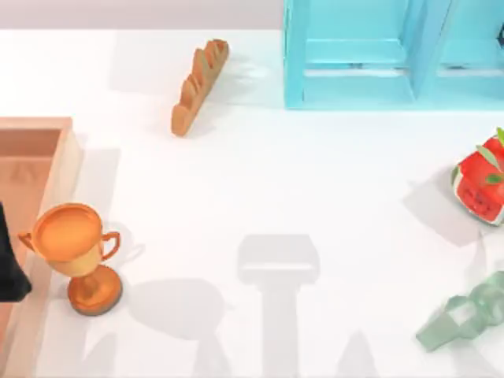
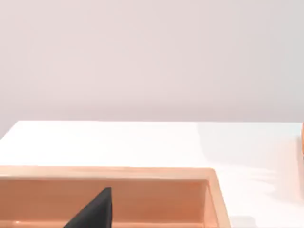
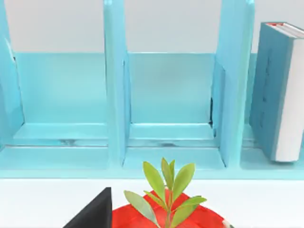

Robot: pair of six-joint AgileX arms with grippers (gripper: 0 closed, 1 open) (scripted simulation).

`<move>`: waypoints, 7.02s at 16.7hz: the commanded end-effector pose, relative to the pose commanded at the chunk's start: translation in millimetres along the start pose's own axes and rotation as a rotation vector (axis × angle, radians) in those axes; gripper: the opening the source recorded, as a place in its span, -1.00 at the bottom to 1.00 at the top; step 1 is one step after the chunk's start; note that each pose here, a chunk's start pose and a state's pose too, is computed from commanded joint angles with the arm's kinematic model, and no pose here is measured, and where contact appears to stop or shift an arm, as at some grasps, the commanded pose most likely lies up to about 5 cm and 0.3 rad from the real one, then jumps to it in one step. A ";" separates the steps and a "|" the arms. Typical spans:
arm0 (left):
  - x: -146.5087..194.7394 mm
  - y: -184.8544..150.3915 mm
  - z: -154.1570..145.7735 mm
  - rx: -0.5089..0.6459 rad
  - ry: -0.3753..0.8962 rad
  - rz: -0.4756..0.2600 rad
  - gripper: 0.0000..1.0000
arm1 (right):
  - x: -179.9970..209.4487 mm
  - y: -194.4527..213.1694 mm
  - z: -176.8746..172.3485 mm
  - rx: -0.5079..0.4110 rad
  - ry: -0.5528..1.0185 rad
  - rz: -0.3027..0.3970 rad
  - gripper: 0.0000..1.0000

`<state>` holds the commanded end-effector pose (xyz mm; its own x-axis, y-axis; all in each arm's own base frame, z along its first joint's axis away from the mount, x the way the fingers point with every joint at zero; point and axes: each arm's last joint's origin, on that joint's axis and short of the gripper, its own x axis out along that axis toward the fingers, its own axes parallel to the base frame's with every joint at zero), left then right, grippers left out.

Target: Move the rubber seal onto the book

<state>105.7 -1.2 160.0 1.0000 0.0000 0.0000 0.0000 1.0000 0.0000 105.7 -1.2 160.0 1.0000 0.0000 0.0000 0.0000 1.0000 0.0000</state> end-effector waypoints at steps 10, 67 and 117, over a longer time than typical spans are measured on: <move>0.0 0.0 0.0 0.000 0.000 0.000 1.00 | 21.8 -5.8 38.4 -0.013 -0.012 -0.006 1.00; 0.0 0.0 0.0 0.000 0.000 0.000 1.00 | 362.3 -148.3 -91.2 0.003 0.002 -0.038 0.10; 0.0 0.0 0.0 0.000 0.000 0.000 1.00 | 222.7 -51.6 108.6 -0.194 0.069 -0.014 -1.00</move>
<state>105.7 -1.2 160.0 1.0000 0.0000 0.0000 0.0000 1.0000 0.0000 328.4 -52.8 268.6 0.9975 -0.0204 -0.0671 0.0070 0.9811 -0.1935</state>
